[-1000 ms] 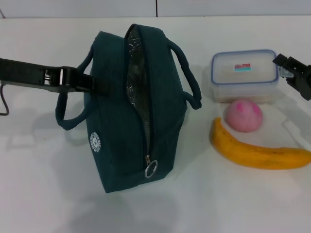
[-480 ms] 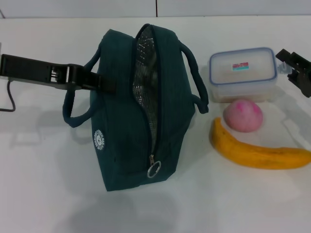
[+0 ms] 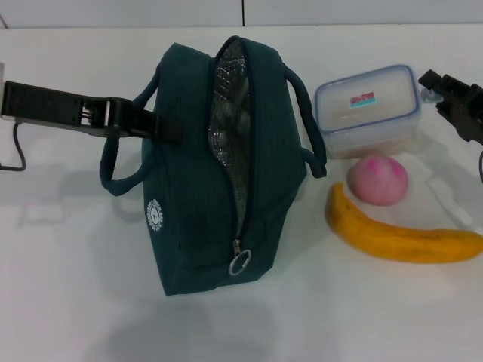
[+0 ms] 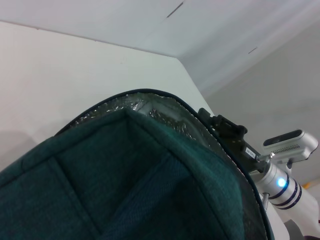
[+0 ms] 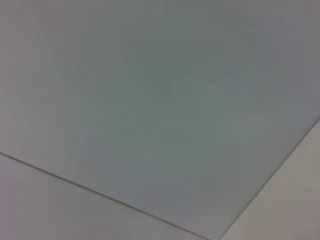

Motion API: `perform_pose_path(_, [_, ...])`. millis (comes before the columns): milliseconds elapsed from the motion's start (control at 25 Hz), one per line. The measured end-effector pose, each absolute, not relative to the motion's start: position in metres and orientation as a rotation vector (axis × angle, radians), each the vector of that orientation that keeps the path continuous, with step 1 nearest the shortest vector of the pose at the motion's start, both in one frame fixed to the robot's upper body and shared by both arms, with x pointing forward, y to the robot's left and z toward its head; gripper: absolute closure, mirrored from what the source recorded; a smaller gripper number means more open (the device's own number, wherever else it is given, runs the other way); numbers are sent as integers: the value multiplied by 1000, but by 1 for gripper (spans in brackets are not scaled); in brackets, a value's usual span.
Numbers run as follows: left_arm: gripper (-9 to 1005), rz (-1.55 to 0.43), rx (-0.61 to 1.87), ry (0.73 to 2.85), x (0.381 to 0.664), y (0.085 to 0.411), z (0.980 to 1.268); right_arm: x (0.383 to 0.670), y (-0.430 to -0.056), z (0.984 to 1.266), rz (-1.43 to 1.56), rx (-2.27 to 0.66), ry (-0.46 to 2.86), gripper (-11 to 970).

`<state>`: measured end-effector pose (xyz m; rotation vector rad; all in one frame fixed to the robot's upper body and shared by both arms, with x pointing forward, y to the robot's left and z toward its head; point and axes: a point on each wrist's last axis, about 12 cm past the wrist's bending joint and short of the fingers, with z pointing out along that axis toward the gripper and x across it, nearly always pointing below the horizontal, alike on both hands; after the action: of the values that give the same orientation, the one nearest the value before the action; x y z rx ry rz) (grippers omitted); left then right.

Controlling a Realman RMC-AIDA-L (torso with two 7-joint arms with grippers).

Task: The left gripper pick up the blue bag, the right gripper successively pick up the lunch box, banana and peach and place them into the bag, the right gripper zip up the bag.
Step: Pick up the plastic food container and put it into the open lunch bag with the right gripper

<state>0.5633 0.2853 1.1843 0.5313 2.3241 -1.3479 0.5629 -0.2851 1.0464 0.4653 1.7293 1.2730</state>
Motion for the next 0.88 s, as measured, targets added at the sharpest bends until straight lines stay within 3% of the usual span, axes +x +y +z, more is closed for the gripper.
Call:
perform_pose_path(40, [954,-1348,531,2324,563,285,1184,563,-284,1046,1275,467,1730,544])
perform_pose_path(160, [954,-1352,531,2325,564,285,1184,564,-283,1046,1275,470,1734,735])
perform_pose_path(880, [953,-1359,529,2332,563,285,1182,551,-292,1044,1302,537,1658,861])
